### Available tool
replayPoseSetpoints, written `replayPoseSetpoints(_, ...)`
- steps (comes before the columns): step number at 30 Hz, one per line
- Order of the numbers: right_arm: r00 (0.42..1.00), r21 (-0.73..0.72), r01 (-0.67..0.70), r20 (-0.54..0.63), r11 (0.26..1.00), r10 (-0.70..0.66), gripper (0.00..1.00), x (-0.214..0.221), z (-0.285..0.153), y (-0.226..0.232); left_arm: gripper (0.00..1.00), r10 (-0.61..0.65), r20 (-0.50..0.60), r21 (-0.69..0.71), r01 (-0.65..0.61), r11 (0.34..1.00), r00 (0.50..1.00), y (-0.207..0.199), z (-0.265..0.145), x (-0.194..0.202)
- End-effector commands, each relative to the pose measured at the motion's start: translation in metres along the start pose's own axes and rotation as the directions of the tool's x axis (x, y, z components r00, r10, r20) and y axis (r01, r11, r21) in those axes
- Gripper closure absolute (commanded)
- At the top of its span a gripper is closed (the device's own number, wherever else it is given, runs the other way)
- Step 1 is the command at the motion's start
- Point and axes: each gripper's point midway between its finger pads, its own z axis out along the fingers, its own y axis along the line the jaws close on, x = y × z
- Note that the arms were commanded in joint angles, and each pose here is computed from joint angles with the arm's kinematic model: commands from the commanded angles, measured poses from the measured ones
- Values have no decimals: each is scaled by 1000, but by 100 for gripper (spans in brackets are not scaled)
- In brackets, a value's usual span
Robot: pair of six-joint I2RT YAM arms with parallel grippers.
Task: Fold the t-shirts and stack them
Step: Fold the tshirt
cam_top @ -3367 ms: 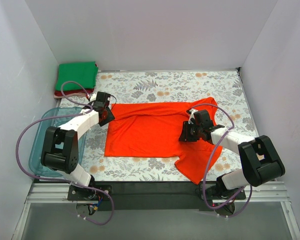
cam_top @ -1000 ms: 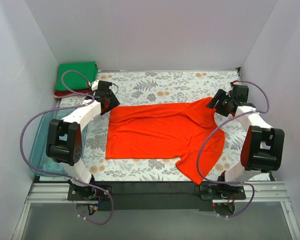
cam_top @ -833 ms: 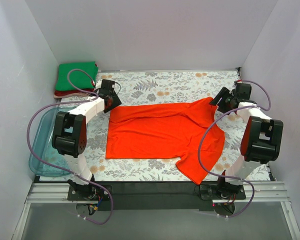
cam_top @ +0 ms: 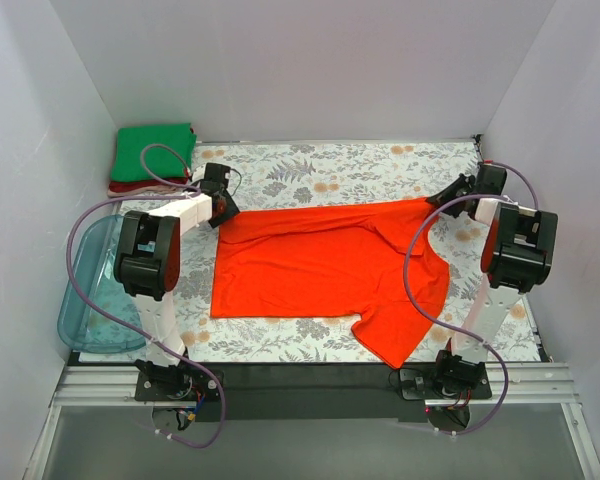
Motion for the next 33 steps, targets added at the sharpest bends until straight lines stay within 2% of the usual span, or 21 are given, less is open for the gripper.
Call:
replayPoseSetpoints(1, 995, -37, 49, 92, 998, -46, 99, -27, -24, 10, 62, -14, -74, -120, 5, 993, 997, 38, 8, 20)
replayPoseSetpoints(10, 997, -4, 58, 59, 998, -58, 99, -7, -19, -19, 61, -24, -92, -136, 11, 991, 995, 45, 10, 27)
replayPoseSetpoints(15, 993, -9, 100, 59, 995, -99, 94, -8, -21, -19, 47, 12, -57, -88, -17, 996, 998, 35, 6, 13)
replayPoseSetpoints(21, 982, 80, 145, 115, 986, -153, 70, -24, -44, -15, 35, 23, 16, -51, -22, 998, 1000, 23, -13, -16)
replayPoseSetpoints(24, 970, 112, 178, 149, 978, -193, 64, -27, -62, -6, 29, 31, 68, -31, -29, 999, 997, 19, -30, -34)
replayPoseSetpoints(26, 957, 129, 217, 166, 968, -236, 55, -26, -77, 6, 28, 34, 100, -15, -32, 999, 994, 15, -43, -43)
replayPoseSetpoints(28, 941, 145, 250, 195, 957, -275, 52, -27, -93, 18, 27, 35, 126, 20, -38, 999, 991, 7, -60, -49)
replayPoseSetpoints(30, 930, 130, 306, 172, 943, -325, 52, -11, -96, 29, 27, 33, 120, 55, -40, 998, 992, 2, -71, -44)
replayPoseSetpoints(33, 904, 82, 398, 134, 914, -406, 52, 18, -96, 54, 27, 23, 62, 110, -30, 993, 998, -6, -76, -20)
